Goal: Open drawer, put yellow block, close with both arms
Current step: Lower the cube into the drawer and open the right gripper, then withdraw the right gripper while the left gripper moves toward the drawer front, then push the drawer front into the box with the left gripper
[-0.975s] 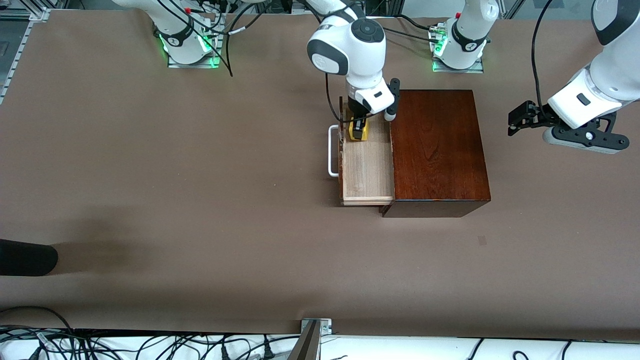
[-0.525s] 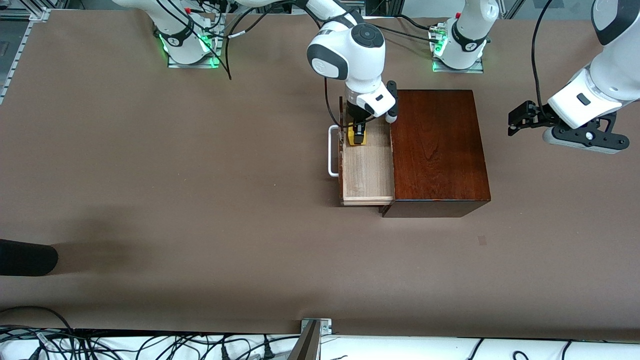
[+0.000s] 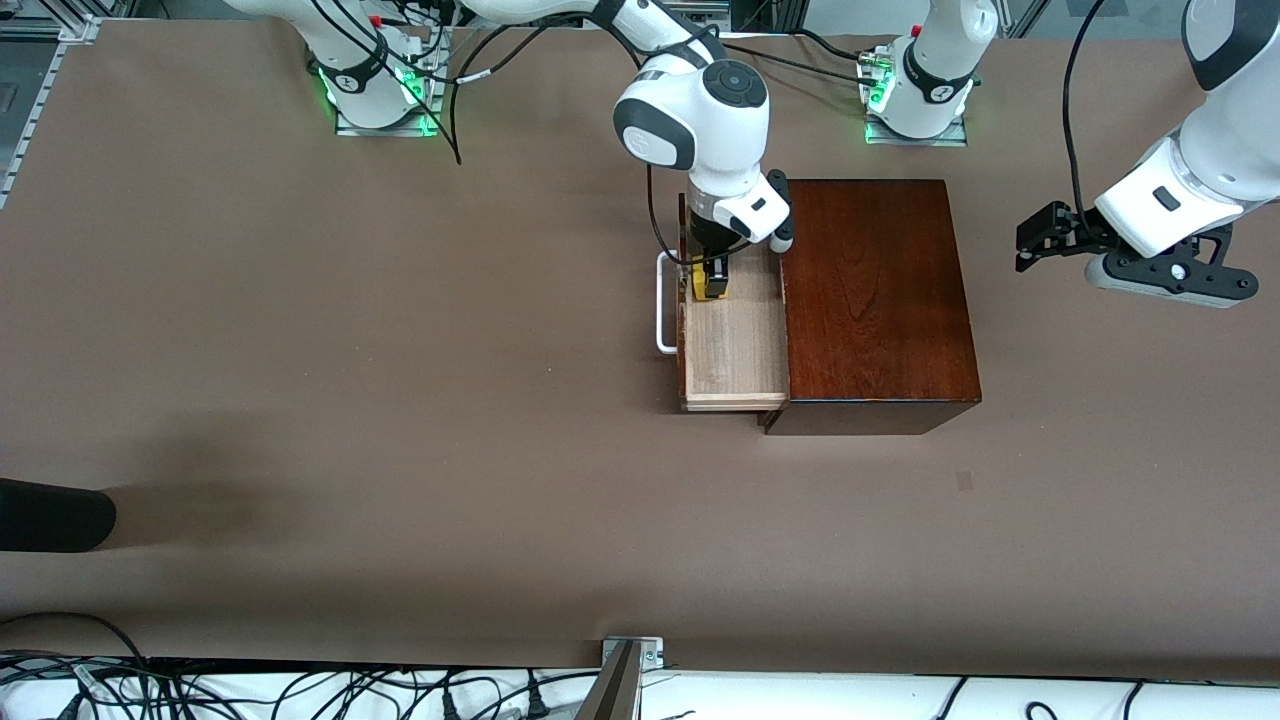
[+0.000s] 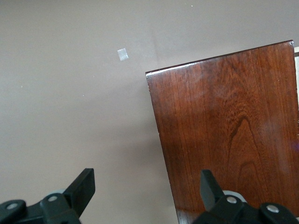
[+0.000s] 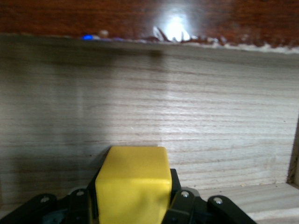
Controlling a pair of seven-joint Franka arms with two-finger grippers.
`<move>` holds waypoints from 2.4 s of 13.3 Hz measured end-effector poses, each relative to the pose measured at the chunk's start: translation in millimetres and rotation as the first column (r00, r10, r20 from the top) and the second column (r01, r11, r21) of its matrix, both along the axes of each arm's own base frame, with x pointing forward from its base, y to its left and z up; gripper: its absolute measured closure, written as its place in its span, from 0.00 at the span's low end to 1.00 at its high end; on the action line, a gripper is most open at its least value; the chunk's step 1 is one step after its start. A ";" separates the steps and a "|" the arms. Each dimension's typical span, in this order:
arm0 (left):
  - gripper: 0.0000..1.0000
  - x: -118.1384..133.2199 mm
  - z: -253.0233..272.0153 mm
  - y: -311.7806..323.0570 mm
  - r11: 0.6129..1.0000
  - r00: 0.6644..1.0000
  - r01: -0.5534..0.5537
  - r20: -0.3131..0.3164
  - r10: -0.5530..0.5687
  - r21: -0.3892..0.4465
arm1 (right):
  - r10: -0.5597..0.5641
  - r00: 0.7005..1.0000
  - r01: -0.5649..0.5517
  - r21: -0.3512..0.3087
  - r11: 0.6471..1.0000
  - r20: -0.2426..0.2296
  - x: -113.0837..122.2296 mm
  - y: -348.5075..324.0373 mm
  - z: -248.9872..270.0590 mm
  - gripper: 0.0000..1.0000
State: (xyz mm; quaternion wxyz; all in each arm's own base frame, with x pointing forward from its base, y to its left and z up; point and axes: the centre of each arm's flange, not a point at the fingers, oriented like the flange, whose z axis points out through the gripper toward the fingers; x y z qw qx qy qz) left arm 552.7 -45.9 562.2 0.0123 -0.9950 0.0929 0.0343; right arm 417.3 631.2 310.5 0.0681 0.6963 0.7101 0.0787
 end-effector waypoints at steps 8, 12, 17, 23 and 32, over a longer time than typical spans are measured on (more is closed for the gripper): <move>0.00 0.1 -0.1 -0.9 1.000 1.000 0.003 -0.001 -0.003 0.000 | -0.146 0.989 0.146 0.019 0.989 0.037 42.9 -19.6 113.3 0.00; 0.00 -10.4 0.7 -15.5 0.998 0.995 0.063 -0.075 -0.063 0.002 | -0.415 0.909 0.404 0.152 0.902 0.047 149.4 -163.2 243.2 0.00; 0.00 -28.6 9.2 -66.0 0.959 0.948 0.278 -0.145 -0.283 -0.054 | -0.694 0.711 0.700 0.203 0.684 -0.114 210.9 -357.5 316.6 0.00; 0.00 -86.9 -9.2 -247.8 0.719 0.700 0.659 -0.170 -0.694 -0.220 | -0.882 0.406 0.914 0.118 0.389 -0.241 161.6 -505.6 326.8 0.00; 0.00 -69.8 -130.9 -430.4 0.460 0.489 0.808 -0.017 -0.872 -0.369 | -0.943 0.295 0.955 0.083 0.285 -0.154 120.5 -579.5 301.6 0.00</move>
